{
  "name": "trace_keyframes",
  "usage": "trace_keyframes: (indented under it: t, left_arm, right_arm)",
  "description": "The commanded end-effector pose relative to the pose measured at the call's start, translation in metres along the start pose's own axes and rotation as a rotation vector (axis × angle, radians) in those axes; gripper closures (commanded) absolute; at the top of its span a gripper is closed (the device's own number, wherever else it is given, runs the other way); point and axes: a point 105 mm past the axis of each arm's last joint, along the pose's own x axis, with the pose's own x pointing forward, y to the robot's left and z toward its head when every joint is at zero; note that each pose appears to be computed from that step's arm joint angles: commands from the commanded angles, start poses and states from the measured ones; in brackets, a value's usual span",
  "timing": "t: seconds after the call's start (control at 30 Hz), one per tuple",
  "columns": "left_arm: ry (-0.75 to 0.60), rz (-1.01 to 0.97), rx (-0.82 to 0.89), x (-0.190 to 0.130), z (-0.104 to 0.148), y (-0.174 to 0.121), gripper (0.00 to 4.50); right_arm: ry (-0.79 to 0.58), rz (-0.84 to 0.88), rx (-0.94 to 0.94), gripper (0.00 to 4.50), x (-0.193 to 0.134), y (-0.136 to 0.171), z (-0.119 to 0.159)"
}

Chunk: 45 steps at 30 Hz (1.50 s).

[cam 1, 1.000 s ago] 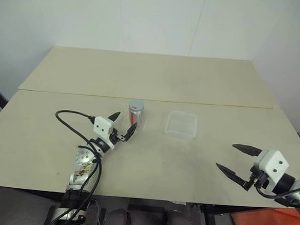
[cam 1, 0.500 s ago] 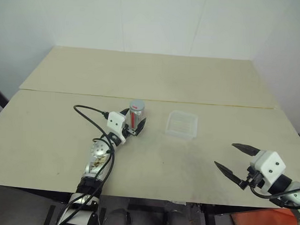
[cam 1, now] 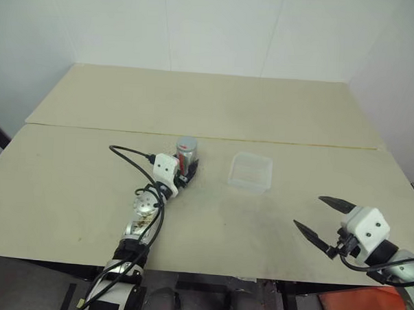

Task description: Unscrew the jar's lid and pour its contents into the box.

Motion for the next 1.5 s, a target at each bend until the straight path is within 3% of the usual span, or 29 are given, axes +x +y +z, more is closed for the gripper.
trace_keyframes:
  t: [0.03,0.23,0.33,0.53,0.7,0.97,1.5]
  left_arm:
    - [-0.059,-0.007,0.034,0.007,0.017,-0.004,2.4]
    - [-0.101,-0.095,0.038,0.006,0.035,-0.016,2.4]
    - [-0.127,-0.173,0.026,0.003,0.053,-0.028,2.4]
    - [-0.148,-0.286,0.001,-0.004,0.068,-0.046,2.4]
    - [-0.124,-0.31,0.007,-0.005,0.063,-0.052,2.4]
    - [-0.123,-0.407,0.057,-0.009,0.062,-0.071,2.4]
    - [-0.169,-0.409,0.079,-0.012,0.066,-0.074,2.4]
  right_arm:
    - [-0.04,-0.02,-0.045,0.0,0.0,-0.003,0.012]
    - [-0.103,-0.062,-0.025,0.0,0.011,-0.011,0.028]
    - [-0.252,-0.102,0.039,0.0,0.027,-0.014,0.064]
    - [-0.451,-0.067,0.318,0.0,0.065,0.014,0.122]
    - [-0.513,0.029,0.336,0.0,0.076,0.039,0.149]
    - [-0.556,0.054,0.329,0.0,0.098,0.043,0.16]
    - [-0.521,0.021,0.287,0.0,0.125,0.042,0.151]
